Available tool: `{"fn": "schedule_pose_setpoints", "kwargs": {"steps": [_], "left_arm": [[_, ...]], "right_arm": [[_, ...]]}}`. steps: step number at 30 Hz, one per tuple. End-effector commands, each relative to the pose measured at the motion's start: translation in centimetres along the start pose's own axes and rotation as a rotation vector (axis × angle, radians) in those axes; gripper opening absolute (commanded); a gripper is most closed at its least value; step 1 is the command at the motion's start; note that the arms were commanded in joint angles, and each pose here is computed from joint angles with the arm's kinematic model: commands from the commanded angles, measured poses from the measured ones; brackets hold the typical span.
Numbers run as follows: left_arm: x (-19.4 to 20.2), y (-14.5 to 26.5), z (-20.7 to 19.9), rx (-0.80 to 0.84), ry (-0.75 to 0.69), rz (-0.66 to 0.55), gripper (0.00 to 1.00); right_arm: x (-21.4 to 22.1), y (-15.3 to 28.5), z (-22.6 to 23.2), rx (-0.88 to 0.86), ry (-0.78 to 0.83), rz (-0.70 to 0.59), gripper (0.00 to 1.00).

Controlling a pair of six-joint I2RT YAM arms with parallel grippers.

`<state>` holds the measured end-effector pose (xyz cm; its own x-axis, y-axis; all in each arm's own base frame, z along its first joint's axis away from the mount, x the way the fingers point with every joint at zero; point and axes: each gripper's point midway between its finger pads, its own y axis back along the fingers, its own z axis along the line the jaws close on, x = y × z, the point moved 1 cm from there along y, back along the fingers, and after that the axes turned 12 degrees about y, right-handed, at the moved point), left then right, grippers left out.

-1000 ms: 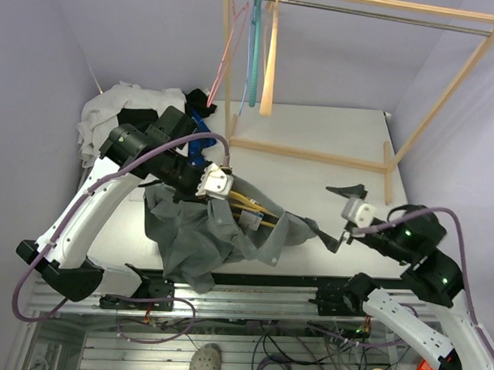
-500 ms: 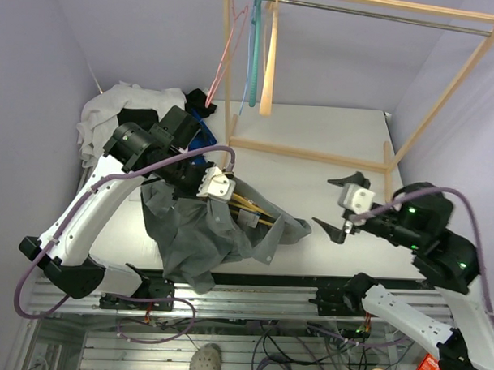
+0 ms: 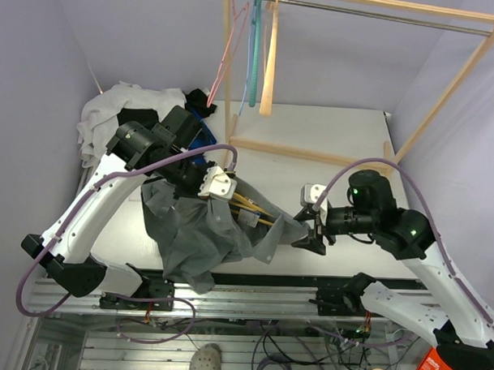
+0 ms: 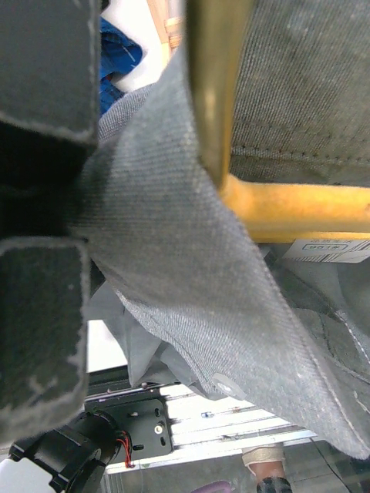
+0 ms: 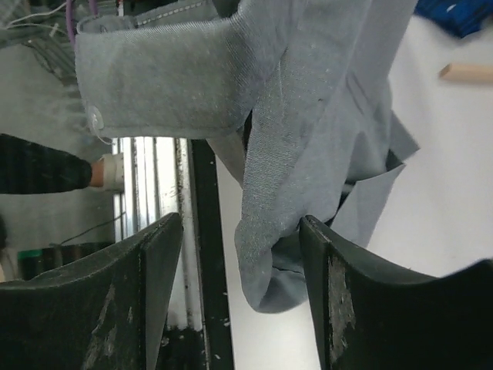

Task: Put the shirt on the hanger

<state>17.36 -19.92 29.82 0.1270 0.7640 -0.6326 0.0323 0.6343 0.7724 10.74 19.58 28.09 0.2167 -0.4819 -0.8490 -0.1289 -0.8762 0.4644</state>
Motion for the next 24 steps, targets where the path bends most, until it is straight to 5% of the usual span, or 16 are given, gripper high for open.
{"fn": "schedule_pose_setpoints", "kwargs": {"steps": [1, 11, 24], "left_arm": [[-1.2, 0.5, 0.1, -0.012, -0.04, -0.043, 0.07], [-1.2, -0.1, 0.1, 0.012, -0.024, -0.047, 0.07], [-1.9, -1.6, 0.5, 0.082, -0.01, -0.081, 0.07]], "right_arm": [[-1.3, -0.8, 0.1, -0.029, 0.027, -0.092, 0.59], [-3.3, -2.9, -2.6, -0.022, 0.107, -0.169, 0.01], [-5.3, -4.5, -4.4, -0.045, 0.119, -0.235, 0.0]]}}
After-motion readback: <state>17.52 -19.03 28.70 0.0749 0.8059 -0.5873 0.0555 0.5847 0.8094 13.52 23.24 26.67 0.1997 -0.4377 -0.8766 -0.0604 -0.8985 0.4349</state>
